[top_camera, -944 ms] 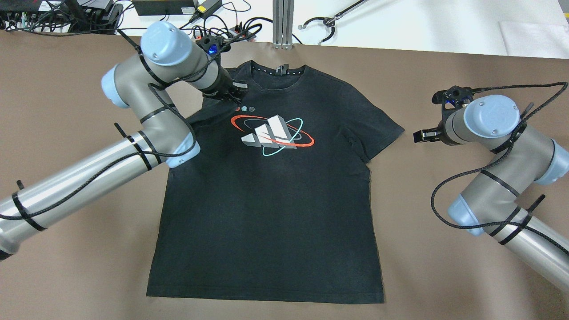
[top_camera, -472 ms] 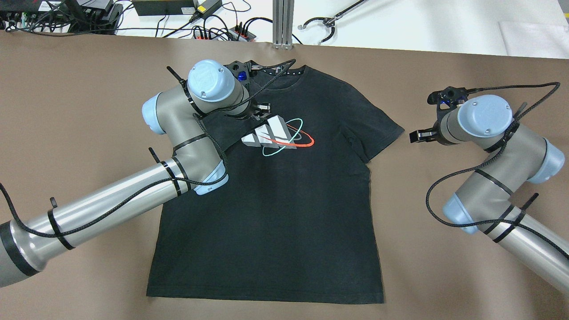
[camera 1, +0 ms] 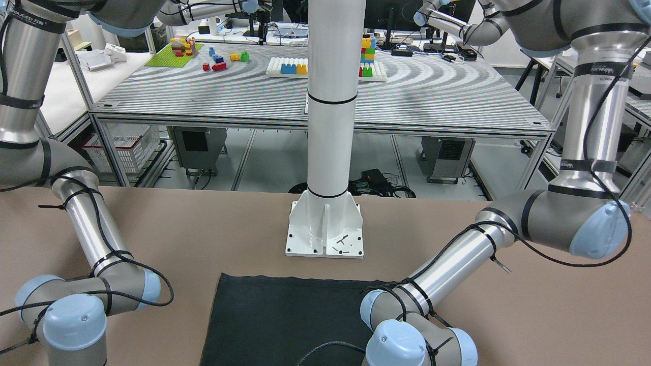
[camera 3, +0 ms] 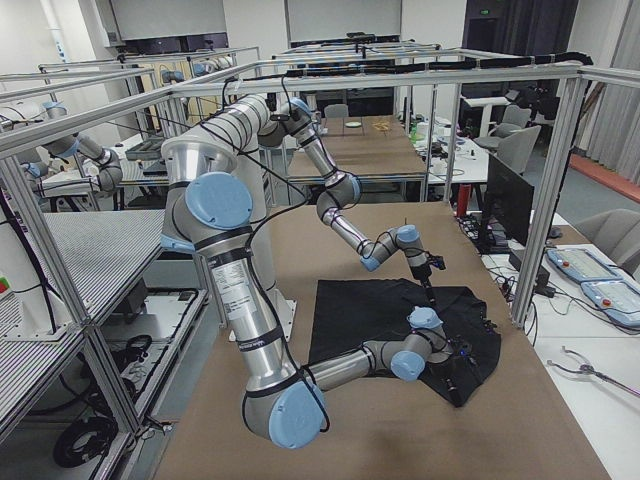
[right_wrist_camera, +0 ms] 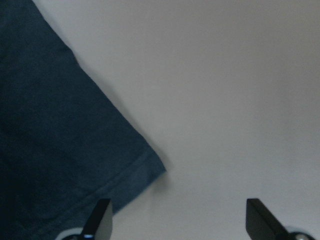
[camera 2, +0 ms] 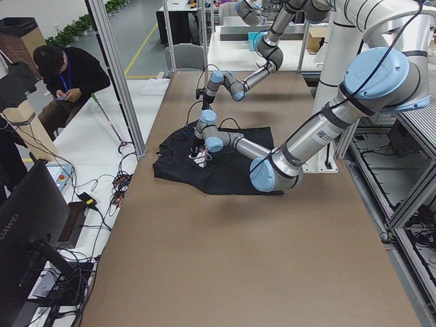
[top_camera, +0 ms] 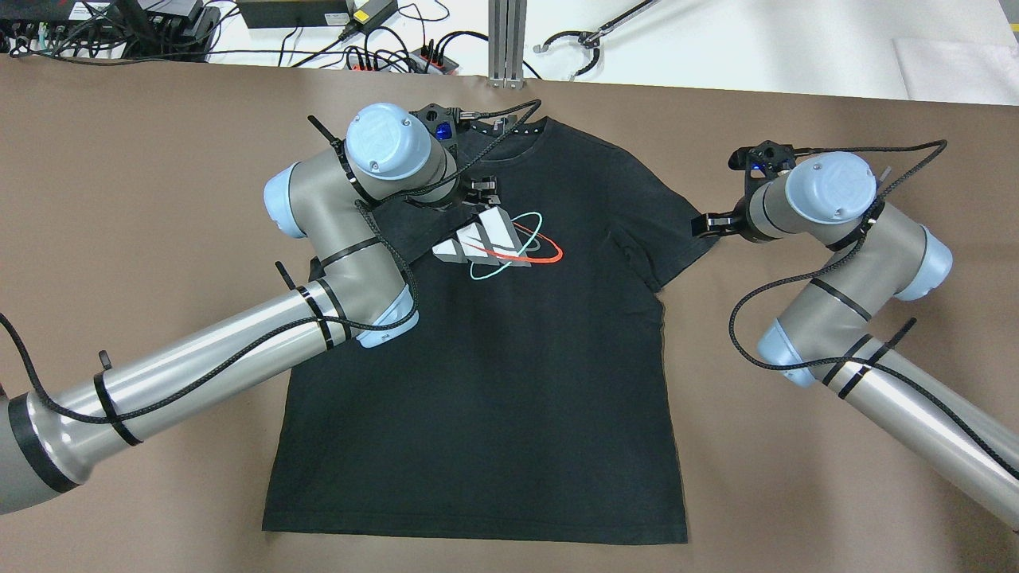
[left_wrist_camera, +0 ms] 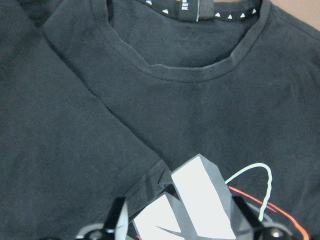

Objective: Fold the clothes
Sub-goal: 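Fold the grasped sleeve inward over the logo while the right gripper approaches its sleeve, then grasp the sleeve nearest the right gripper and fold it inward over the chest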

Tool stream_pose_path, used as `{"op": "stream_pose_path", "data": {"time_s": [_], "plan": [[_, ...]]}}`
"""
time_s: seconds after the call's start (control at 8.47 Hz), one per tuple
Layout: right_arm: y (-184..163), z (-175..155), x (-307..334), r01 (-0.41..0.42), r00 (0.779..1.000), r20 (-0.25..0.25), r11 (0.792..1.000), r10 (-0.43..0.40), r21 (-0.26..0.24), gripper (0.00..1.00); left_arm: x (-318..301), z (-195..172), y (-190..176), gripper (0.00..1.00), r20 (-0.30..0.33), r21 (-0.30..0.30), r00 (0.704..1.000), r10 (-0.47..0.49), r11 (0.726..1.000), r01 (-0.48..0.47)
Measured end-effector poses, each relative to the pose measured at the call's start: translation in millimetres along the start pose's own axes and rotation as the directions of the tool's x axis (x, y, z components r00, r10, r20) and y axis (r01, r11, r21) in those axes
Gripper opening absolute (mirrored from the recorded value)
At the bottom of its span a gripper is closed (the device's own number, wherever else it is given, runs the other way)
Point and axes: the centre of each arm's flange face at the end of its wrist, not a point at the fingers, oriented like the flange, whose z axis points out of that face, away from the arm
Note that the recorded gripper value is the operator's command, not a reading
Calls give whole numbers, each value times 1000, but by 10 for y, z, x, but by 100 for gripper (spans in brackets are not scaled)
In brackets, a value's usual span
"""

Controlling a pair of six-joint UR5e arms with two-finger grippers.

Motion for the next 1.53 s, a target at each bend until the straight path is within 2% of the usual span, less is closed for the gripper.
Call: {"op": "stream_pose_path", "data": {"time_s": [0.24, 0.47, 0.71, 0.94, 1.06, 1.53], "plan": [[-70, 133, -58, -38, 997, 70, 999, 37, 15, 91, 26, 2, 26, 95, -4, -2, 1000, 5, 1000, -5], [-85, 232, 14, -82, 992, 102, 996, 79, 20, 84, 32, 0, 37, 94, -6, -2, 1000, 6, 1000, -6], [-72, 328, 125, -129, 985, 120, 991, 124, 28, 50, 51, -46, 53, 94, -15, 2, 1000, 7, 1000, -7], [-50, 368, 144, -189, 974, 129, 981, 184, 30, 9, 47, -69, 64, 94, -19, 4, 1000, 9, 1000, -9], [-39, 379, 147, -201, 972, 128, 979, 196, 32, 0, 44, -73, 62, 94, -20, 5, 1000, 11, 1000, -11], [-22, 363, 149, -201, 973, 126, 979, 195, 41, 0, 52, -99, 37, 94, -24, 5, 1000, 16, 1000, -16]]}}
